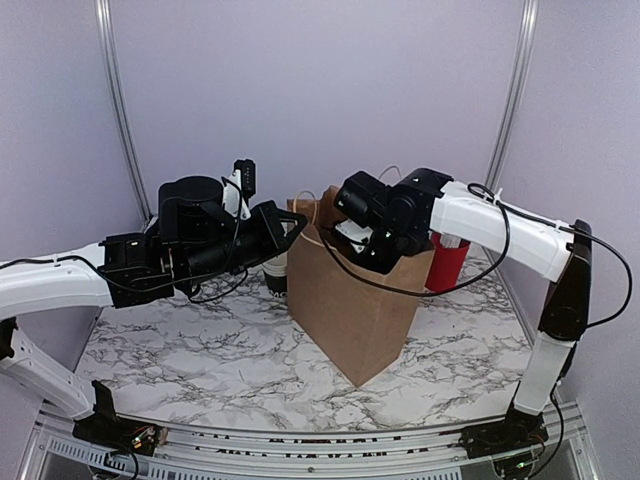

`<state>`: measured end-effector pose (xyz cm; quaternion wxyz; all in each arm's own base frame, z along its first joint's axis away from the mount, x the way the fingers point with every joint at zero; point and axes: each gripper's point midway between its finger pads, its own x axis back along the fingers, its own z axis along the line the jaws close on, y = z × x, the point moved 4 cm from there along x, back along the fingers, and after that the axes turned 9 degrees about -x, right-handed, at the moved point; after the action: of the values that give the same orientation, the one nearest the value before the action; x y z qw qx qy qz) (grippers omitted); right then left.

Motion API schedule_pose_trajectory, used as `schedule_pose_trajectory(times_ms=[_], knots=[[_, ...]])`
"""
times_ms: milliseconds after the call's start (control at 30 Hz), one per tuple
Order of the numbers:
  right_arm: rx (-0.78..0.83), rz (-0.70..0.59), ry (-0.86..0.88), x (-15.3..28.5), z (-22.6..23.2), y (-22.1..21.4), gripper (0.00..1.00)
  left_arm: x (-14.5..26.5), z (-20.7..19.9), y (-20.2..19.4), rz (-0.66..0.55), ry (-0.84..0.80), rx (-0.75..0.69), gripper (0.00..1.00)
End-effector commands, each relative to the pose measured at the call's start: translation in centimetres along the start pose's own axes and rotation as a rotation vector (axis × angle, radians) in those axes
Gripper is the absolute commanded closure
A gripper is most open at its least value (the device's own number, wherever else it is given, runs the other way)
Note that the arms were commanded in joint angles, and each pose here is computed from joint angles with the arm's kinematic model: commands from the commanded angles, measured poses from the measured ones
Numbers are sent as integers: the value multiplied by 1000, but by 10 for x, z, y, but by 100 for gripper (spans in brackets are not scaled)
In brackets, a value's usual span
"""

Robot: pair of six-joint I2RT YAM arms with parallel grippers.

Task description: Pack the takeout coffee

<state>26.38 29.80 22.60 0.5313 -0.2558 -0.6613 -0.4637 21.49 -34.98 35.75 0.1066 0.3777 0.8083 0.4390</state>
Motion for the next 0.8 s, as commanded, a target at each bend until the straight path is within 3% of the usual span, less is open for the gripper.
schedule_pose_trajectory(times_ms=[0,133,267,767], knots=[[-12,-72,20,26,1,9,18,4,-1,5,-17,4,3,100],[-15,-91,28,33,2,13,16,4,-1,5,-15,3,1,100],[-19,-106,29,39,1,15,9,4,-1,6,-16,6,-1,100],[-42,-166,81,57,5,22,6,1,-4,6,-8,-8,-2,100]])
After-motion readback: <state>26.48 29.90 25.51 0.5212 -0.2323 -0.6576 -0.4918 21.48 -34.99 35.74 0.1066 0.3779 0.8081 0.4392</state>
